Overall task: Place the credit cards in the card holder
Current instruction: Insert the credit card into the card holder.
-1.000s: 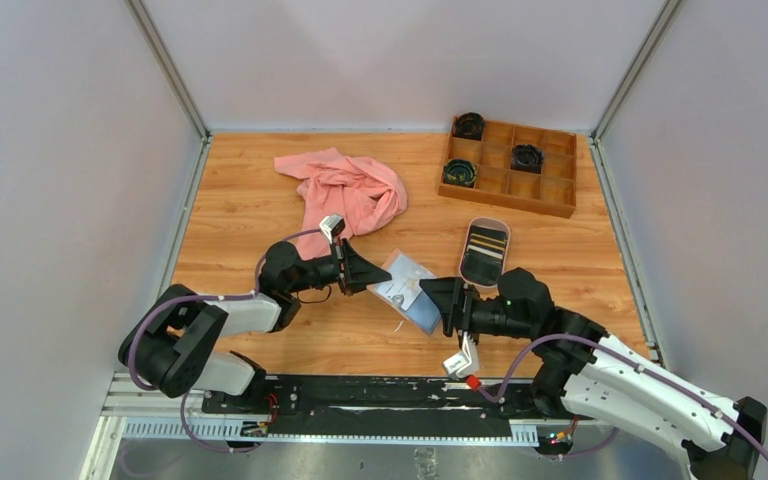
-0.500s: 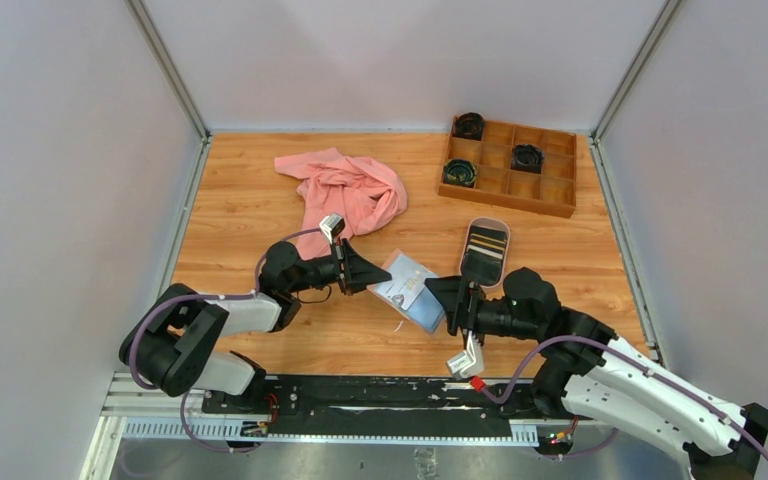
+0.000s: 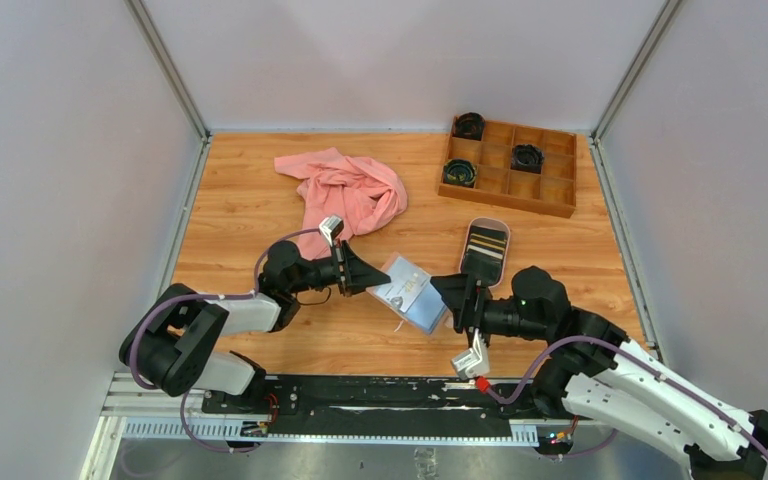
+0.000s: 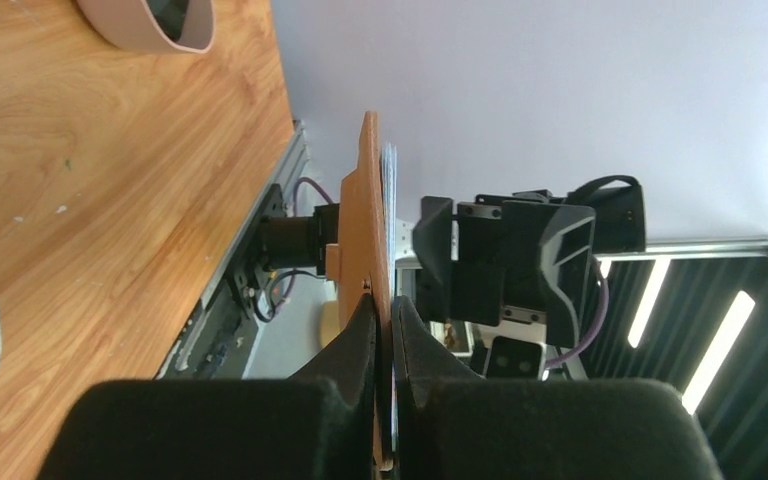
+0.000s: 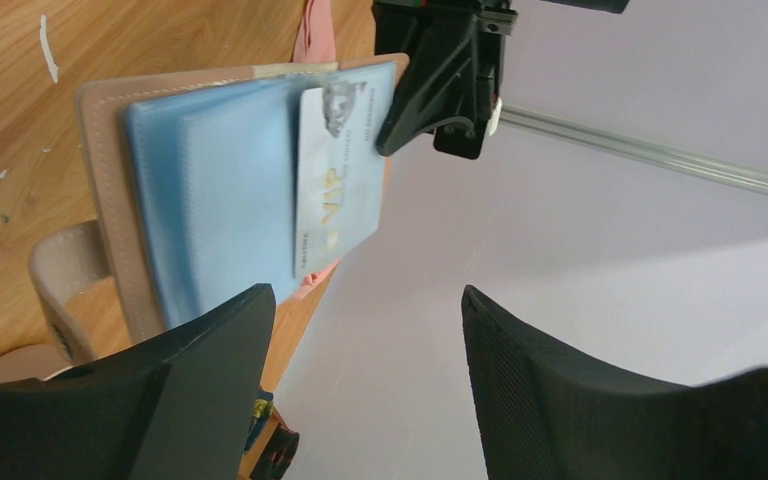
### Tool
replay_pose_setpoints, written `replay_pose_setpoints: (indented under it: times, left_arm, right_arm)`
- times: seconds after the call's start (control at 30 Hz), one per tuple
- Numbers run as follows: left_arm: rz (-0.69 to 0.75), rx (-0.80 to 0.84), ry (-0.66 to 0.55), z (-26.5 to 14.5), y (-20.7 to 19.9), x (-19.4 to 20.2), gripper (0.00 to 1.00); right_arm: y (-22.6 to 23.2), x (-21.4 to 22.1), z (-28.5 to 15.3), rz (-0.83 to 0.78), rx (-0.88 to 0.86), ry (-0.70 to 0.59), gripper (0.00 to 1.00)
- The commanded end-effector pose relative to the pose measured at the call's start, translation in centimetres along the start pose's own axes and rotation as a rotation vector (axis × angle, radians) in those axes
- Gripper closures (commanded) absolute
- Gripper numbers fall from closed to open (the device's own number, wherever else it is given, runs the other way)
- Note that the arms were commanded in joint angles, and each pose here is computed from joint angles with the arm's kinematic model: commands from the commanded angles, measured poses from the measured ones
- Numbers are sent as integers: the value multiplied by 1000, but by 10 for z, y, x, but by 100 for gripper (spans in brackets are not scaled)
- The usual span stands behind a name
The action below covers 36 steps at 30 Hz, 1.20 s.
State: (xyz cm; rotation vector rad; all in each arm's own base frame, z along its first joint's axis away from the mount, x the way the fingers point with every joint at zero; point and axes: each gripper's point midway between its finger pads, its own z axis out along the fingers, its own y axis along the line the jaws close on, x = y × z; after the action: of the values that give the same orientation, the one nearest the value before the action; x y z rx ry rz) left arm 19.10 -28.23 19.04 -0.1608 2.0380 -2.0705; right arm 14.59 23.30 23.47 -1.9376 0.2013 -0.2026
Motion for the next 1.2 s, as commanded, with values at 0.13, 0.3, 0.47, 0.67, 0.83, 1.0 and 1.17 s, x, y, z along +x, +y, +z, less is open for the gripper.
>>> replay_pose_setpoints:
  times: [0.13, 0.3, 0.47, 0.67, 0.83, 1.0, 1.17]
  left_arm:
    - [62, -87, 21, -3, 24, 3, 100]
    - [79, -97, 38, -5, 29, 7, 100]
    - [108, -90, 50, -6, 27, 10, 100]
    - [132, -77, 71, -6, 24, 13, 100]
    - [146, -66, 98, -1, 20, 18, 100]
    - [153, -57, 121, 2, 18, 23, 100]
    - [161, -47, 133, 5, 13, 26, 100]
  right_arm:
    - [-11, -7, -8, 135, 16, -29, 28]
    - [-15, -6, -5, 208, 10, -35, 29]
    - [-1, -17, 4, 308, -63, -96, 31]
    - [14, -23, 19, 389, -141, -143, 31]
    - [22, -23, 29, 397, -167, -157, 29]
    - [26, -21, 37, 391, -176, -159, 28]
    - [32, -22, 42, 380, -192, -167, 28]
